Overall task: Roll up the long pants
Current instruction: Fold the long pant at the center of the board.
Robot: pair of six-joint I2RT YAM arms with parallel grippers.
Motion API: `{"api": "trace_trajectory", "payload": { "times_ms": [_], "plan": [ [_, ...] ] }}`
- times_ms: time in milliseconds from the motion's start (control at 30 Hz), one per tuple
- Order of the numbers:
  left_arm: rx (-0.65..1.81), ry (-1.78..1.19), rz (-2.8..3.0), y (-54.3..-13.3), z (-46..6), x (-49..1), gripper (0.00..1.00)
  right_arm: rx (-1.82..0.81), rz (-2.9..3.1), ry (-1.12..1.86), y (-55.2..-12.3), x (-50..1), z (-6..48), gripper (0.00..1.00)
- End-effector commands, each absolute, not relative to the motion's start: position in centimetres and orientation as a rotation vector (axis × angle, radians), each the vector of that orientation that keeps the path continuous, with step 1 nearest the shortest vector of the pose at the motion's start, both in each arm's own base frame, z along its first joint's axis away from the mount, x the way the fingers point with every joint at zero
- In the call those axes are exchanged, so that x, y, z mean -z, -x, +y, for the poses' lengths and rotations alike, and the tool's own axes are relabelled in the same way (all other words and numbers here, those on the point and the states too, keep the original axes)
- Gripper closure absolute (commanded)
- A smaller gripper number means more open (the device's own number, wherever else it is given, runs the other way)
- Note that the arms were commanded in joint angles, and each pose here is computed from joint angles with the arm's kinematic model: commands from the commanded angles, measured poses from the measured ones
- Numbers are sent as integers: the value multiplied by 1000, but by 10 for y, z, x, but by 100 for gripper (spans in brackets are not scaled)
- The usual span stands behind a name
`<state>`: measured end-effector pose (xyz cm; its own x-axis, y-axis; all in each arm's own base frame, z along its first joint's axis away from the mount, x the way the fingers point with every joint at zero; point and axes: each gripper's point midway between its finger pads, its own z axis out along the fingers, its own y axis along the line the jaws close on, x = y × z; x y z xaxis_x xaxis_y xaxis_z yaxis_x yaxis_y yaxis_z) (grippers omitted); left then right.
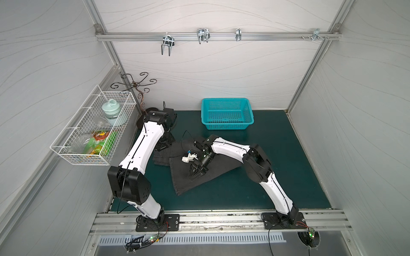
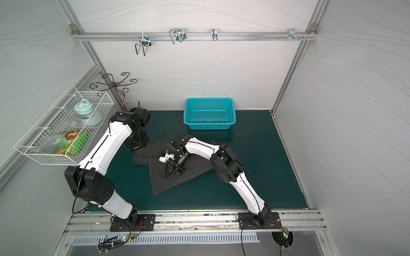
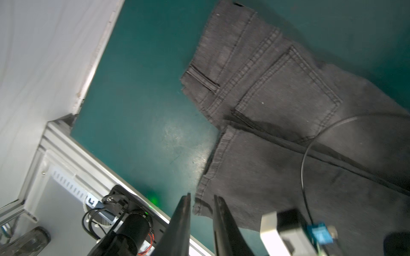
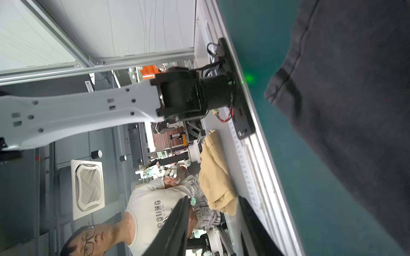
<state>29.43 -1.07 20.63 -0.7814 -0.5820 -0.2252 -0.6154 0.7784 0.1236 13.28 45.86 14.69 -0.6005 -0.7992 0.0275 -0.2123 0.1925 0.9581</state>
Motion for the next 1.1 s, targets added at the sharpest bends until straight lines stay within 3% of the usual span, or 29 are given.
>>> {"api": "trace_trajectory", "payload": {
  "times_ms": [0, 100, 200, 267, 400, 500, 800, 1067],
  "plan": [
    [-76, 952, 2829, -302, -33, -206, 74, 1449, -2040, -988, -148, -191, 418, 62],
    [44, 982, 2852, -289, -47, -192, 68, 1499, -2216, -907, -193, -199, 380, 62],
    [110, 971, 2852, -266, -51, -175, 55, 1582, -2364, -768, -238, -212, 340, 62],
    [284, 911, 2821, -257, -63, -160, 48, 1610, -2442, -712, -261, -218, 321, 62],
    [597, 883, 2670, -242, -81, -144, 39, 1616, -2492, -686, -273, -222, 310, 63],
    [644, 887, 2625, -229, -80, -129, 33, 1628, -2480, -693, -271, -225, 311, 63],
    [655, 881, 2615, -239, -81, -92, 29, 1616, -2490, -691, -272, -224, 311, 63],
    [286, 893, 2784, -224, -43, -86, 27, 1576, -2501, -665, -277, -214, 310, 63]
  ]
}}
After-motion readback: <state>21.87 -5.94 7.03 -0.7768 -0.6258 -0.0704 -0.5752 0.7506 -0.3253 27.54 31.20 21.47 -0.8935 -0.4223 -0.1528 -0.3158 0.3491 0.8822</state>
